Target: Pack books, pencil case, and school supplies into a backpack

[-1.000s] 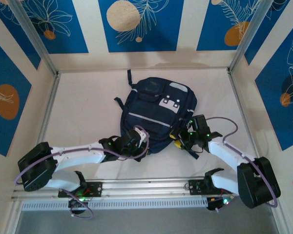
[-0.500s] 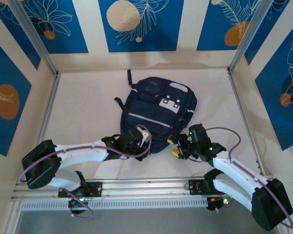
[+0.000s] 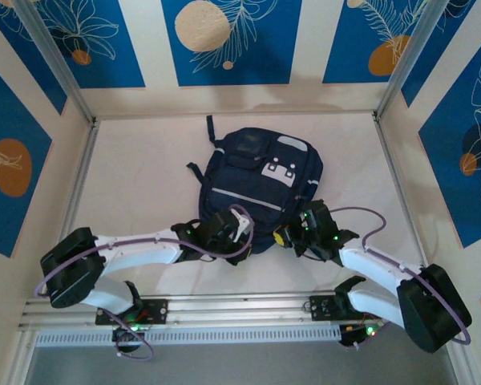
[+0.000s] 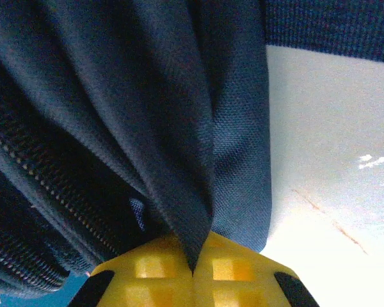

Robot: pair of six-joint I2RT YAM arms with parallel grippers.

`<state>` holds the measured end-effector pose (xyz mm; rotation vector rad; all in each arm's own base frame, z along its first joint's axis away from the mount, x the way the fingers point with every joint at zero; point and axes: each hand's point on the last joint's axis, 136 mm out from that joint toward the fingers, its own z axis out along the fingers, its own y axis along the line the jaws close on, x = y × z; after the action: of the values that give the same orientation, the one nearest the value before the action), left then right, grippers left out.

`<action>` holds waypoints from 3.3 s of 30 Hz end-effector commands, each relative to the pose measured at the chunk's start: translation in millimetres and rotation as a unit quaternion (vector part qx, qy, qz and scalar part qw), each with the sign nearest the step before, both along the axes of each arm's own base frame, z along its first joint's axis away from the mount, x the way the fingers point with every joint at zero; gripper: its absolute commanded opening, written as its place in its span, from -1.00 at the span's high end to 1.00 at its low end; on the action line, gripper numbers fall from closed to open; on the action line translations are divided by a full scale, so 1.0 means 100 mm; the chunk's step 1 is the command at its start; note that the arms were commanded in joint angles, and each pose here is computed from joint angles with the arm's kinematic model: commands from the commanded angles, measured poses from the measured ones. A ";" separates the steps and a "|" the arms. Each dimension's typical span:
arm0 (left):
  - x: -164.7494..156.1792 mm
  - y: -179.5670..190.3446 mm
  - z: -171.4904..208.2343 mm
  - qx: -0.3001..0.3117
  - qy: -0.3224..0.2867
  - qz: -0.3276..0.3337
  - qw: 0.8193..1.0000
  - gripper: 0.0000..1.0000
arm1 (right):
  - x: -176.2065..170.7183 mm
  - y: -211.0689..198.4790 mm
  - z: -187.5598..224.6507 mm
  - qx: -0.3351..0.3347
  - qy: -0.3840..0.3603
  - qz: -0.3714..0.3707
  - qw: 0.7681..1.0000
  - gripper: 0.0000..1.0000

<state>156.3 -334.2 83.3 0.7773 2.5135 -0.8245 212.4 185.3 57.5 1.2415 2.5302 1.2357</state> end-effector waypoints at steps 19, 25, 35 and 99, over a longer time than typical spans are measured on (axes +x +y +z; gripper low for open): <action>-0.08 -0.68 0.37 -0.068 0.023 -0.066 0.995 1.00 | 0.24 -0.37 0.49 -0.043 -0.050 0.042 0.997 0.24; -0.07 -0.81 0.36 -0.073 0.031 -0.076 0.994 1.00 | -0.09 -0.31 0.45 -0.021 -0.027 0.023 0.999 -0.01; -0.07 -0.83 0.35 -0.073 0.036 -0.077 0.994 1.00 | -0.05 -0.15 0.36 -0.003 -0.037 0.028 0.999 -0.10; -0.09 0.57 -0.13 0.047 0.042 0.058 0.996 1.00 | 0.00 -0.23 0.17 -0.091 -0.041 0.051 0.994 1.00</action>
<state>163.2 -310.1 92.7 0.6433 2.5249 -0.8216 206.9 174.3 74.0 1.0211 2.6269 1.1245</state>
